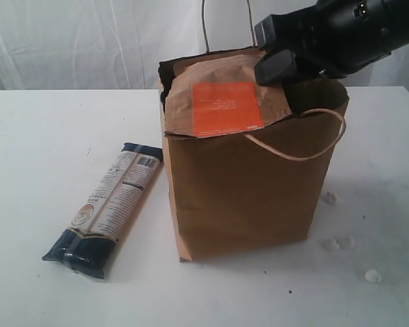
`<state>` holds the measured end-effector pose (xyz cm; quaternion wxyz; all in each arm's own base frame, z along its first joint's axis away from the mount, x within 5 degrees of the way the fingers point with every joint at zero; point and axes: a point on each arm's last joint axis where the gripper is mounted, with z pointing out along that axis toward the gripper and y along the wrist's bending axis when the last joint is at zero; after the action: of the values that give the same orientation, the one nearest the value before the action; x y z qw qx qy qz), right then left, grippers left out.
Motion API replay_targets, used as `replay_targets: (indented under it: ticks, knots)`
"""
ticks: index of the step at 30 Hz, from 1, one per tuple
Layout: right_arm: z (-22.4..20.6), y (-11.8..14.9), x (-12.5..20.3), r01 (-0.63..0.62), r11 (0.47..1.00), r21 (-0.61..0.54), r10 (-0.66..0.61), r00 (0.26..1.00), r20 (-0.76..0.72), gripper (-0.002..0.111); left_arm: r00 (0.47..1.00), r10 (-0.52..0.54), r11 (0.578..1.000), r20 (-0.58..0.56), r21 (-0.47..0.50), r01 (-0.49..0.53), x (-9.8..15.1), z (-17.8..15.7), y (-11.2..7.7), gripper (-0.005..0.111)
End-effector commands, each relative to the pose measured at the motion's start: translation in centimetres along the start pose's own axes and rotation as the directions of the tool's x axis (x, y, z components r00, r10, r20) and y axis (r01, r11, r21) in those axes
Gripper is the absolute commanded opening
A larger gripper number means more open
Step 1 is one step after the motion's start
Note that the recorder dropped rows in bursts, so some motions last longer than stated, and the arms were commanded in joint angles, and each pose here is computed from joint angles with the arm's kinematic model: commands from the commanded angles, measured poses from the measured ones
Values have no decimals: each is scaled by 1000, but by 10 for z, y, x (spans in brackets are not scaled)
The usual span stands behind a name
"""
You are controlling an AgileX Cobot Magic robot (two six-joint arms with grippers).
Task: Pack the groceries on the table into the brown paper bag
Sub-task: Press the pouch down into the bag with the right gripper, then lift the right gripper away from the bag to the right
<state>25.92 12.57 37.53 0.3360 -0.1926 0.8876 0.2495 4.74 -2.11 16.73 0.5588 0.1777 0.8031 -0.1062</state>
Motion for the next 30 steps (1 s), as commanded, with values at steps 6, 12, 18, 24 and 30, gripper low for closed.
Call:
replay_targets:
  ticks: [6,12,18,24,30]
  knots:
    - [-8,2,5,72,997,0,-72,997,-33,56,1000,-4,1000,-2,1,4,1,0,0,0]
    - [-26,8,6,108,994,23,-108,994,10,56,1000,-4,1000,-2,1,4,1,0,0,0]
    - [-58,17,6,164,984,73,-171,979,107,55,1000,-4,1000,-2,1,4,1,0,0,0]
    - [-109,31,11,230,958,174,-271,923,273,55,1000,-4,1000,-2,1,4,1,0,0,0]
    - [-155,35,21,240,904,353,-373,848,376,47,1000,-4,1000,-2,1,4,1,0,0,0]
